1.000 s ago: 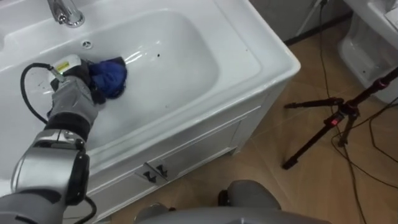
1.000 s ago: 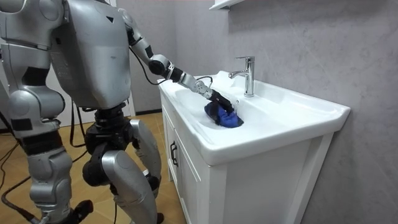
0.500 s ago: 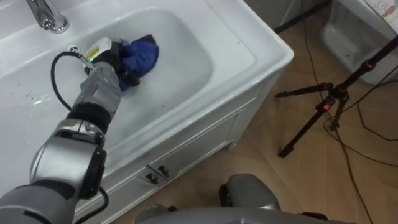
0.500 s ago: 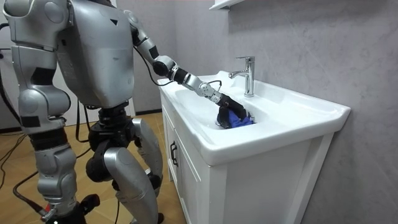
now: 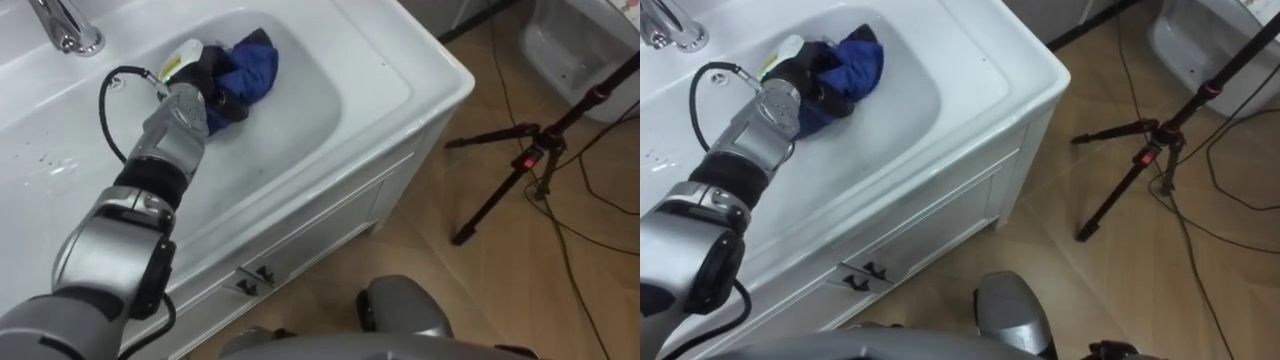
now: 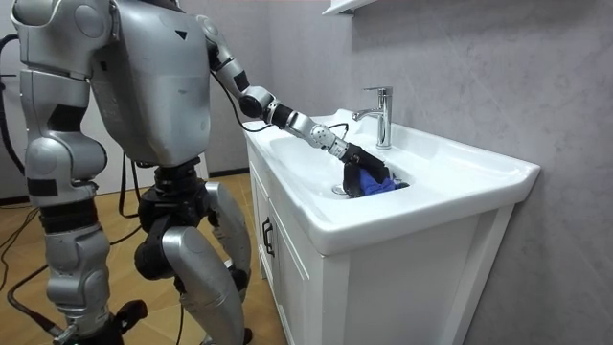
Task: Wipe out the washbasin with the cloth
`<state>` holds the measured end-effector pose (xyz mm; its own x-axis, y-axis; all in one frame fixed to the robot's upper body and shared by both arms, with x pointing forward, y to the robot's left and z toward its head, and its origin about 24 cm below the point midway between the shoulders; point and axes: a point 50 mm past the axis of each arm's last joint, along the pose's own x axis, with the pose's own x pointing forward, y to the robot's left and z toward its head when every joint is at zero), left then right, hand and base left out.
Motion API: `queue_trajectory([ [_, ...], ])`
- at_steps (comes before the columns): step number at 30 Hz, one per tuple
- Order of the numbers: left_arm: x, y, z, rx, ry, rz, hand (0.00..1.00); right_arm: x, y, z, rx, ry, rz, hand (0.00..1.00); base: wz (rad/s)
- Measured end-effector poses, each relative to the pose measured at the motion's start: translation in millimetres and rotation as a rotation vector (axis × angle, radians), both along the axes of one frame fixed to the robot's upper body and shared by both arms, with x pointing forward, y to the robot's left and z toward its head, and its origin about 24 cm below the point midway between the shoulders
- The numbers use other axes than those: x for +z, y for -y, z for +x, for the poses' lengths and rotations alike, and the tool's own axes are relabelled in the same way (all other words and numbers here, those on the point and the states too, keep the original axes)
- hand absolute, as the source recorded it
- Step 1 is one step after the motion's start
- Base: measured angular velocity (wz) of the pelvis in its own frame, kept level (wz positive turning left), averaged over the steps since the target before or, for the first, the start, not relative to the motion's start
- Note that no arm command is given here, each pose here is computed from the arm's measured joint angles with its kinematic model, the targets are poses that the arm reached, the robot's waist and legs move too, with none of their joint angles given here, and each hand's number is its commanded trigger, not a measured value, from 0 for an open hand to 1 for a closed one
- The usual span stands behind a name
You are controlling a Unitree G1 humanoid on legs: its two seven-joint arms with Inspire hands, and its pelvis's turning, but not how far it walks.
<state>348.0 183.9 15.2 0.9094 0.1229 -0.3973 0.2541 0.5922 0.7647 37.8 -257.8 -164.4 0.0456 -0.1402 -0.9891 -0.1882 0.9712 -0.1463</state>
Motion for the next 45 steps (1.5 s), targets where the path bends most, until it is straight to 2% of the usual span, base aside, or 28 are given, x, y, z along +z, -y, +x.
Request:
queue_trajectory([
  [8,5.7,6.1,2.5,-0.033,0.029,-0.029,1.0,0.9,-0.9,11.1,0.013,0.043,0.011,0.0,0.02],
  [15,15.7,20.6,5.6,-0.093,0.081,-0.078,1.0,1.7,1.6,13.5,0.013,0.047,0.002,0.0,0.03],
  [29,15.8,30.5,5.1,-0.159,0.073,-0.077,1.0,2.2,3.9,11.2,0.018,0.049,-0.004,0.0,0.01],
  [37,-1.5,17.2,-0.5,-0.15,0.033,-0.054,1.0,1.4,2.5,8.4,0.008,0.027,-0.011,0.0,-0.06],
  [45,-33.1,-14.9,-24.9,-0.089,-0.044,0.106,1.0,1.0,6.1,-7.3,-0.016,-0.031,-0.054,0.0,-0.05],
])
